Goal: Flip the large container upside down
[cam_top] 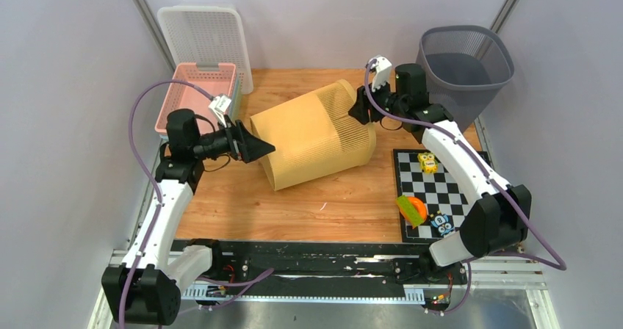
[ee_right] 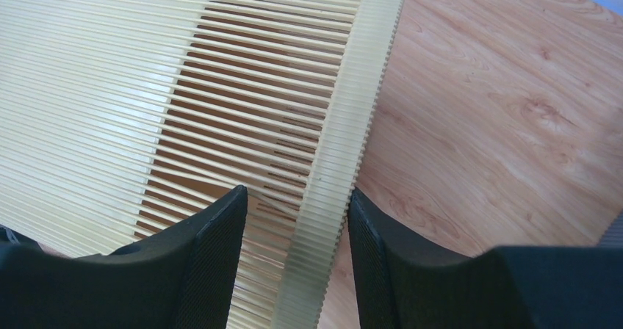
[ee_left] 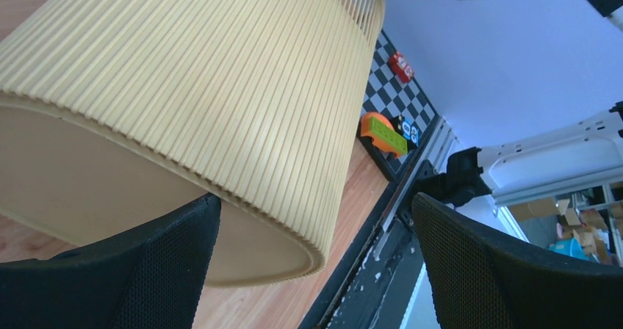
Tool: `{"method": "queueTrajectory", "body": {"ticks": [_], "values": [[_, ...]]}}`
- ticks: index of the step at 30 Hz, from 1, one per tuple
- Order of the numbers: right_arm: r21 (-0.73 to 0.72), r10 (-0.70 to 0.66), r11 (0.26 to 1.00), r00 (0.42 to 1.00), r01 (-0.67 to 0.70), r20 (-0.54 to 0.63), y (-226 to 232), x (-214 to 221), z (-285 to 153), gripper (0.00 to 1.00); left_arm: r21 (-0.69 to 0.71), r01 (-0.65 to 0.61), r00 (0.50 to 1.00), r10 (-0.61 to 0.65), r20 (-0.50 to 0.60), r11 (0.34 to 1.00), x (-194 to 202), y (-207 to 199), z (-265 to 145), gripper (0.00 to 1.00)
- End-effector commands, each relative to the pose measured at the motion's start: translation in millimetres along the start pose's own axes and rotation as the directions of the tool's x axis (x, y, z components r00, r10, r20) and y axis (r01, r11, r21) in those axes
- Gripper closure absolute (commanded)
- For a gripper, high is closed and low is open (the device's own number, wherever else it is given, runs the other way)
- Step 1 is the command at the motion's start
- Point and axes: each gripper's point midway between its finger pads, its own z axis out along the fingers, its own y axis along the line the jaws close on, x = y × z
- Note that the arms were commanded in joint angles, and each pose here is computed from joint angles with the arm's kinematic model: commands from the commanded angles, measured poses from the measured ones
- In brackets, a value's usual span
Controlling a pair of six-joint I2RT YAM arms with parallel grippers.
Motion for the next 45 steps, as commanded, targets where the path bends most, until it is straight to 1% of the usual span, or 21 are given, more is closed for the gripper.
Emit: {"method": "queueTrajectory", "body": {"ticks": [1, 6, 11, 17, 24, 36, 41, 45], "values": [[-0.217, 0.090, 0.970, 0.992, -0.108, -0.093, 53, 20, 6, 0.47, 0.168, -0.181, 0.981, 0.165, 0.102, 0.969, -37, -51, -4, 0.00], [-0.218, 0.124, 0.965, 0.987, -0.143, -0.102, 50, 22, 9, 0.45, 0.163, -0.186, 0.978, 0.167, 0.125, 0.969, -45, -57, -5, 0.00], [-0.220, 0.201, 0.951, 0.975, -0.218, -0.100, 43, 23, 10, 0.44, 0.159, -0.184, 0.976, 0.162, 0.142, 0.970, -52, -62, -7, 0.00], [-0.243, 0.316, 0.911, 0.943, -0.333, -0.106, 38, 22, 12, 0.44, 0.134, -0.177, 0.973, 0.154, 0.169, 0.975, -66, -67, -9, 0.00], [-0.262, 0.373, 0.880, 0.918, -0.397, -0.138, 39, 31, 20, 0.44, 0.117, -0.179, 0.967, 0.153, 0.201, 0.977, -79, -71, -10, 0.00], [-0.194, 0.448, 0.855, 0.874, -0.481, -0.189, 27, 64, 41, 0.43, 0.113, -0.193, 0.953, 0.158, 0.259, 0.975, -99, -77, -10, 0.00], [-0.149, 0.469, 0.856, 0.864, -0.496, -0.182, 16, 70, 44, 0.43, 0.094, -0.199, 0.948, 0.167, 0.270, 0.975, -102, -72, -7, 0.00], [-0.085, 0.493, 0.856, 0.854, -0.511, -0.165, -1, 76, 44, 0.43, 0.074, -0.210, 0.945, 0.183, 0.271, 0.975, -103, -66, -4, 0.00]]}}
